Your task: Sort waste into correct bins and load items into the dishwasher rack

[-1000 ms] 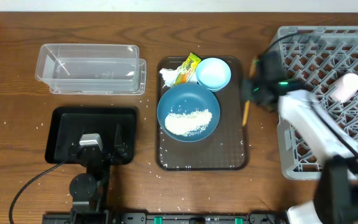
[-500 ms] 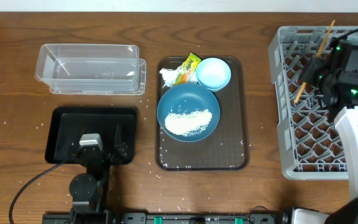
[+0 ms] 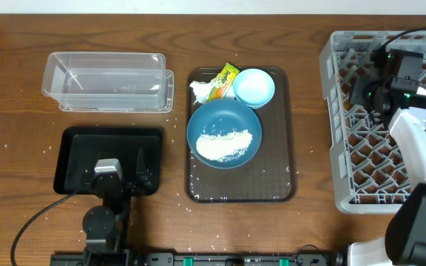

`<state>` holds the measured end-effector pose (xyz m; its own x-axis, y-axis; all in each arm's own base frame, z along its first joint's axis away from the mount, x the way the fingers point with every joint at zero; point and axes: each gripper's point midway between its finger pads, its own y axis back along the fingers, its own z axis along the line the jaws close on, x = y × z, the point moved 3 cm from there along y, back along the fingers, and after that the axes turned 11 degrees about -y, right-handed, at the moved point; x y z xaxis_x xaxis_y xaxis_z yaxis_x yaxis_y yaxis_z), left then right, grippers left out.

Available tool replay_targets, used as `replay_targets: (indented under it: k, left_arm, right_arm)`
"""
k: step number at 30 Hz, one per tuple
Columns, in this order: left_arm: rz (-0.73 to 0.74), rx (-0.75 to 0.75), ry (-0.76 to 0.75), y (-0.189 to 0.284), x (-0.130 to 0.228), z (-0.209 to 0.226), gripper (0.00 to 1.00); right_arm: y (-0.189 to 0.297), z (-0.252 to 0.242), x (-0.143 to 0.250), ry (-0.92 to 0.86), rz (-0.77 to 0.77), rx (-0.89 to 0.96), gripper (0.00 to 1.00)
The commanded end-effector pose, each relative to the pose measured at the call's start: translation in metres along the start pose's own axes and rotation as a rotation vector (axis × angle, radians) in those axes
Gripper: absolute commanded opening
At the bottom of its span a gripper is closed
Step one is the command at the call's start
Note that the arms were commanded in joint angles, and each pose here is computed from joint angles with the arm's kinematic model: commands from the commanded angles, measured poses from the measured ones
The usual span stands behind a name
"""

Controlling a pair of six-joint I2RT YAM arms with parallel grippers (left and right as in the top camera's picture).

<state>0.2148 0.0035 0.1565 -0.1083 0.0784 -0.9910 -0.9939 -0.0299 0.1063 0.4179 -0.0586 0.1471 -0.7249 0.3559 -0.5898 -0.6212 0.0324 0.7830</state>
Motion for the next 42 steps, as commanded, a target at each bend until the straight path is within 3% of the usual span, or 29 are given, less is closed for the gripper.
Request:
replay_targets:
  k: [1,5,14,18,20,30,42]
  left_arm:
    - [0.052,-0.023,-0.015,-0.001,0.016,0.003,0.98]
    - [0.052,-0.023,-0.015,-0.001,0.016,0.003,0.98]
    - [0.052,-0.024,-0.015,-0.001,0.016,0.003,0.98]
    - [0.052,-0.024,-0.015,-0.001,0.016,0.003,0.98]
    - [0.052,-0.023,-0.015,-0.001,0.016,0.003,0.98]
    - [0.052,-0.023,-0.015,-0.001,0.016,0.003,0.98]
    - [0.052,-0.023,-0.015,-0.001,0.016,0.003,0.98]
  right_arm:
    - [-0.004,0.005,0.002,0.038,0.017,-0.028,0.23]
    - [-0.003,0.014,0.006,0.035,0.039,-0.09,0.42]
    - [0.016,0.07,0.025,0.027,0.149,-0.448,0.58]
    - [0.02,0.096,0.04,0.059,0.197,-0.498,0.89]
    - [0.022,0.11,0.05,0.068,0.233,-0.515,0.99]
    - [0.044,0.198,0.112,0.205,0.367,-0.63,0.99]
    - [0.055,0.242,0.132,0.268,0.328,-0.65,0.99]
